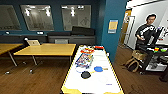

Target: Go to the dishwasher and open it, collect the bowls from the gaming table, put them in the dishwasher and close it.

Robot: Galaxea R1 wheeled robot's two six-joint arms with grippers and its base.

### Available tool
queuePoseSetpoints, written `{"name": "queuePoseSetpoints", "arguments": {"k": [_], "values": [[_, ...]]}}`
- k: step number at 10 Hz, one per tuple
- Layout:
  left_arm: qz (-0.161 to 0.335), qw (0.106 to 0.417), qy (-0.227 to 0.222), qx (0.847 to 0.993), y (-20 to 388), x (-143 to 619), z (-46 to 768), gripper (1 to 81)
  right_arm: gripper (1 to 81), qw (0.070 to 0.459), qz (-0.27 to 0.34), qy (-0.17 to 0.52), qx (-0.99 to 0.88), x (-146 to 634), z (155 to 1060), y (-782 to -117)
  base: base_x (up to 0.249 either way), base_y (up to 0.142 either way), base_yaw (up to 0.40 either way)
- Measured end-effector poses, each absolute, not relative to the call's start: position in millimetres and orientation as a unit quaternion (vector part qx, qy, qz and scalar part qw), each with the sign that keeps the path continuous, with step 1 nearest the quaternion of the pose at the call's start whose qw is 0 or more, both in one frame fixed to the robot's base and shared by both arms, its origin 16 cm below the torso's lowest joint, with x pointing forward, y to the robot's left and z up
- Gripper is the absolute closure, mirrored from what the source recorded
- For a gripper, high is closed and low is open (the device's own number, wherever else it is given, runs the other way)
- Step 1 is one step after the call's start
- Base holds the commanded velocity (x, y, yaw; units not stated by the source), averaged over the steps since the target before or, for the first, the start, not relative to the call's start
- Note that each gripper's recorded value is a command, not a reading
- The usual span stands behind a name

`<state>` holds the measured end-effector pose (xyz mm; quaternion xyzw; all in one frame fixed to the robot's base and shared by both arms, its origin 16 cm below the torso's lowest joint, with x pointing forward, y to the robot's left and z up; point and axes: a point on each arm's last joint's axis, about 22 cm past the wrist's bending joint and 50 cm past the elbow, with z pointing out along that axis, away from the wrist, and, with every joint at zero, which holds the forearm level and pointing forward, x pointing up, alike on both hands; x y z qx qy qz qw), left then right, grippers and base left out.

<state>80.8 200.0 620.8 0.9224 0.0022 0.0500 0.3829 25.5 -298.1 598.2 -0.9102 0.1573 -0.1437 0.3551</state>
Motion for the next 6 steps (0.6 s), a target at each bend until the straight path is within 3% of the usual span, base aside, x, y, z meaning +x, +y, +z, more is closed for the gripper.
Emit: {"name": "queuePoseSetpoints", "arguments": {"k": [6], "values": [[0.050,0.386,0.001,0.921,197,78,623,81.1,81.1,0.360,-0.141,0.152,-0.910,25,590,-283,-0.104,0.000,0.000]]}}
